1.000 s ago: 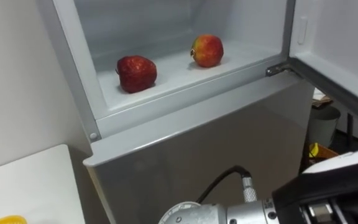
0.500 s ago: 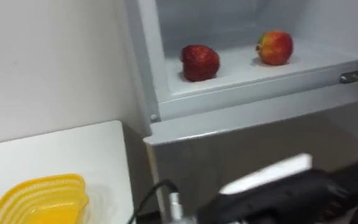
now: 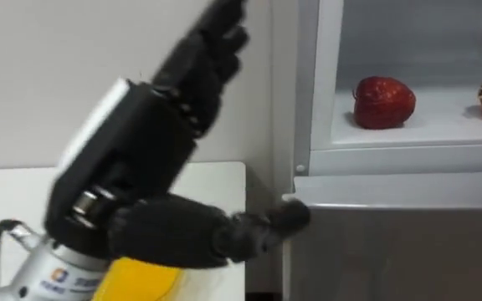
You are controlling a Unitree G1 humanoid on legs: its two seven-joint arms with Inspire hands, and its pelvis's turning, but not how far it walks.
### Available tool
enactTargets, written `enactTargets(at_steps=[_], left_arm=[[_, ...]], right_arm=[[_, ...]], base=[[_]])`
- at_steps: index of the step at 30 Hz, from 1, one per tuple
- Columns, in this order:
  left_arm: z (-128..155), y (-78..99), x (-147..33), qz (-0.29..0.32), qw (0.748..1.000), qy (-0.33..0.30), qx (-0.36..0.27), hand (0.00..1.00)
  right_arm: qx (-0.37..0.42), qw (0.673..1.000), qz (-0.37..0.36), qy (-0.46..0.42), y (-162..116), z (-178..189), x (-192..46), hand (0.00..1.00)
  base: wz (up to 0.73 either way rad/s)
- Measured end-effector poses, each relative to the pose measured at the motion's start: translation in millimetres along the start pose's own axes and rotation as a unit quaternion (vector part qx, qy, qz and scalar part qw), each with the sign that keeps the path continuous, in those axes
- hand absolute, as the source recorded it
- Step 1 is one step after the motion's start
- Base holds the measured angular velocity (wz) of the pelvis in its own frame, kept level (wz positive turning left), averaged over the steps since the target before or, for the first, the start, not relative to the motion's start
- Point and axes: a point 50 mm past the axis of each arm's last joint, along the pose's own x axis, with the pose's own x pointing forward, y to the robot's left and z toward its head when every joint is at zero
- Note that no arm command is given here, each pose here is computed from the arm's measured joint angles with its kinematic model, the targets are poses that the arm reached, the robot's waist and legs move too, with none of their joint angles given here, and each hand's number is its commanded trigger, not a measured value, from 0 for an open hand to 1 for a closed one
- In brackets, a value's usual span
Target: Retrieve from the upper fridge
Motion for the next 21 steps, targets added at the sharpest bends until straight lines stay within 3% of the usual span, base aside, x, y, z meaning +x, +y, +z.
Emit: enactTargets(at_steps=[6,11,15,21], left_arm=[[11.6,29.1,-12.1,0.092,0.994,-0.012,0.051,0.0],[15.4,39.1,-18.9,0.135,0.989,-0.014,0.067,0.0],[14.1,38.3,-19.4,0.134,0.989,-0.01,0.065,0.0],[4.7,21.0,-14.1,0.09,0.996,-0.001,0.029,0.0]], right_arm=[[0.026,0.999,0.01,0.015,7.1,-11.7,-1.0,0.0],[0.041,0.999,0.008,0.013,6.0,-9.9,-0.8,0.0],[0.036,0.999,0.007,0.005,3.4,-4.5,-0.5,0.0],[0.023,0.999,0.023,0.006,7.9,-4.9,-0.5,0.0]], base=[[0.05],[0.02],[0.0],[0.01]])
